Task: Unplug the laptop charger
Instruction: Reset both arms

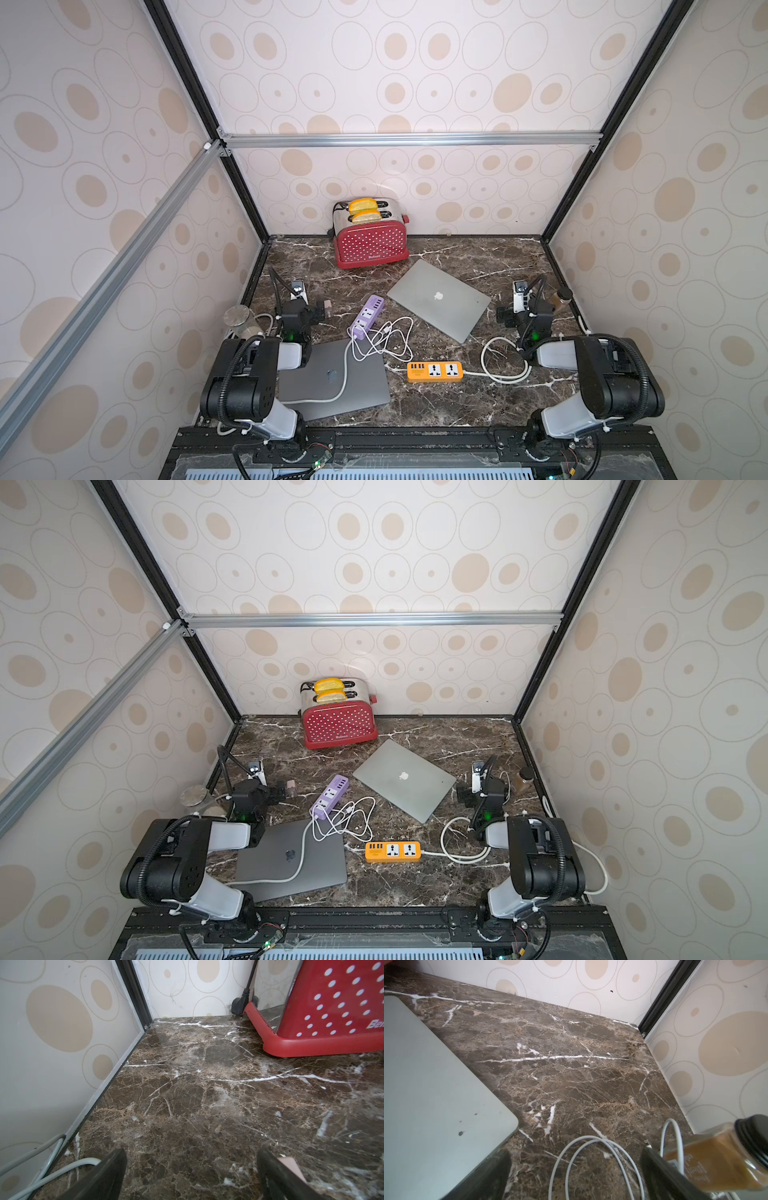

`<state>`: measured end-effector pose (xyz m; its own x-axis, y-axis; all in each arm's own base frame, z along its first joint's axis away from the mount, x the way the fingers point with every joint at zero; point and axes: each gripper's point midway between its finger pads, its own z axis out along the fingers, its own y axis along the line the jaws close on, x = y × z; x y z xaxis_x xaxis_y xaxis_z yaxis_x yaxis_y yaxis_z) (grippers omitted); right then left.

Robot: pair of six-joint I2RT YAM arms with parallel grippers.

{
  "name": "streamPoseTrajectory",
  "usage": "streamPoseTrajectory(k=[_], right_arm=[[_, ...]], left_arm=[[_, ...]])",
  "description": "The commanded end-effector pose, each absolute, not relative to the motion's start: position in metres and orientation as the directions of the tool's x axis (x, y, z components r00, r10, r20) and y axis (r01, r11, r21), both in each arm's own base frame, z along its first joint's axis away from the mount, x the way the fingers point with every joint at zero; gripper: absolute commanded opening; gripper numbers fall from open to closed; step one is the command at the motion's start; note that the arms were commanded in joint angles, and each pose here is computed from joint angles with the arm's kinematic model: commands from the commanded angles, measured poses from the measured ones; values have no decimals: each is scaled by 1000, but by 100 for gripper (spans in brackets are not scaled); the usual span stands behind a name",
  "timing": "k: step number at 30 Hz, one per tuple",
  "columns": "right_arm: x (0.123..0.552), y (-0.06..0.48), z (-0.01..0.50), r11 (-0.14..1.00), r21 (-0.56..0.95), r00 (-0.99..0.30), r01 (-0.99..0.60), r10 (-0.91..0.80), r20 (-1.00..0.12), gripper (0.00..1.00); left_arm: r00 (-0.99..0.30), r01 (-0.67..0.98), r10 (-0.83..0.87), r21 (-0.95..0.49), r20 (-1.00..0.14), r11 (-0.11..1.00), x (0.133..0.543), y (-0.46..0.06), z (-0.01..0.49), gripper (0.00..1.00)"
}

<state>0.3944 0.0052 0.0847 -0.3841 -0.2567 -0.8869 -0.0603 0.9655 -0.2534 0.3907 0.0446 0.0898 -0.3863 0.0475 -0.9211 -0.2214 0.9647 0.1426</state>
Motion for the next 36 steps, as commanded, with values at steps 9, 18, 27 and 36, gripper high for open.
streamPoseTrajectory(k=[9,18,27,36], right_arm=[[386,6,89,972,-213,-334,-96,-233,-913,100],[395,0,85,966,-255,-400,-36,-248,-882,100],[392,0,84,966,-255,-392,-38,-249,-886,100],[384,11,90,968,-221,-319,-115,-247,-915,100]], left_arm=[[-356,-292,24,136,-934,947,393,56,100,99],[-360,-276,29,136,-932,952,395,54,99,99],[-361,-276,30,138,-932,951,395,54,99,99],[-361,-276,29,137,-932,951,395,54,99,99]])
